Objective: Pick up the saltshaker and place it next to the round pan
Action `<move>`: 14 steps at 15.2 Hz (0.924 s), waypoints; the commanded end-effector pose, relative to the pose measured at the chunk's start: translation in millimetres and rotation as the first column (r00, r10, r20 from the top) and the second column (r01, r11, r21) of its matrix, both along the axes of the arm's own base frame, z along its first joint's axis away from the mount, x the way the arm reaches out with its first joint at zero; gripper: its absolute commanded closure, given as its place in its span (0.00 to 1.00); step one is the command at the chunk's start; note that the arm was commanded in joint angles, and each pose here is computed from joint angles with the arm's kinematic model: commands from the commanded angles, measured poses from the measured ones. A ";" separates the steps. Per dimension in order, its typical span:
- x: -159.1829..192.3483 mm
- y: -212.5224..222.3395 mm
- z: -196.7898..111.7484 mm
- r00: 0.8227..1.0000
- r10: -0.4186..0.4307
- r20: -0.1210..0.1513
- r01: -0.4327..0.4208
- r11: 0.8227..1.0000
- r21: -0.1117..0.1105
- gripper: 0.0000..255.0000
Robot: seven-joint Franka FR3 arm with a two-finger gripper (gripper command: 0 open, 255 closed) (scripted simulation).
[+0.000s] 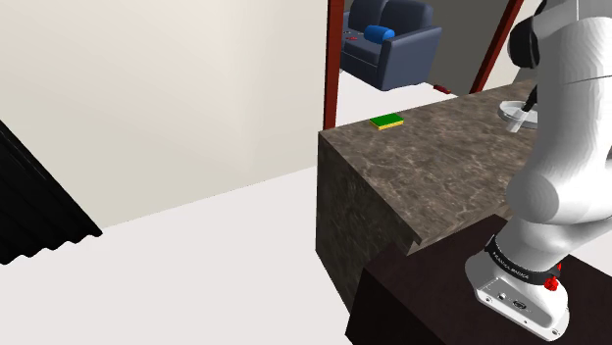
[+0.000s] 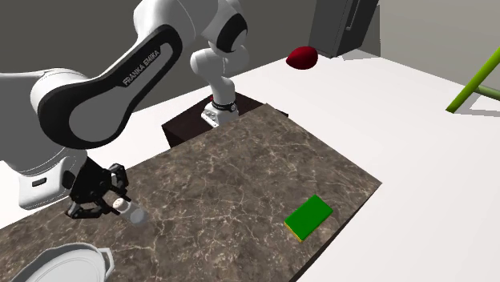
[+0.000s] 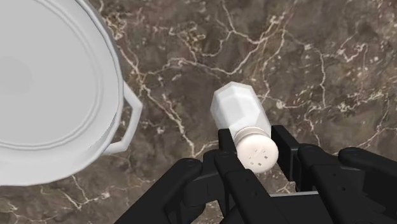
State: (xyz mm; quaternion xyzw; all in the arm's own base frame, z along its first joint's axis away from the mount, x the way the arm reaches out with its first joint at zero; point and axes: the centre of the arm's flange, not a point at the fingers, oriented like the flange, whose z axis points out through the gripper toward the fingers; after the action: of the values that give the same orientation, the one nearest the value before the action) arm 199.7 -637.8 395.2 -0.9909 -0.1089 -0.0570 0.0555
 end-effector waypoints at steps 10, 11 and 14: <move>-0.2 -0.5 -17.0 1.000 0.000 0.000 0.000 1.000 -0.001 0.00; -0.2 -0.5 -17.0 1.000 0.000 0.000 0.000 1.000 -0.001 0.00; -0.2 -0.5 -17.0 1.000 0.000 0.000 0.000 1.000 -0.001 0.00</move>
State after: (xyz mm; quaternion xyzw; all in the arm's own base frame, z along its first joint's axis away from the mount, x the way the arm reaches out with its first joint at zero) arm 199.5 -638.3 378.2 -0.9909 -0.1089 -0.0570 0.0553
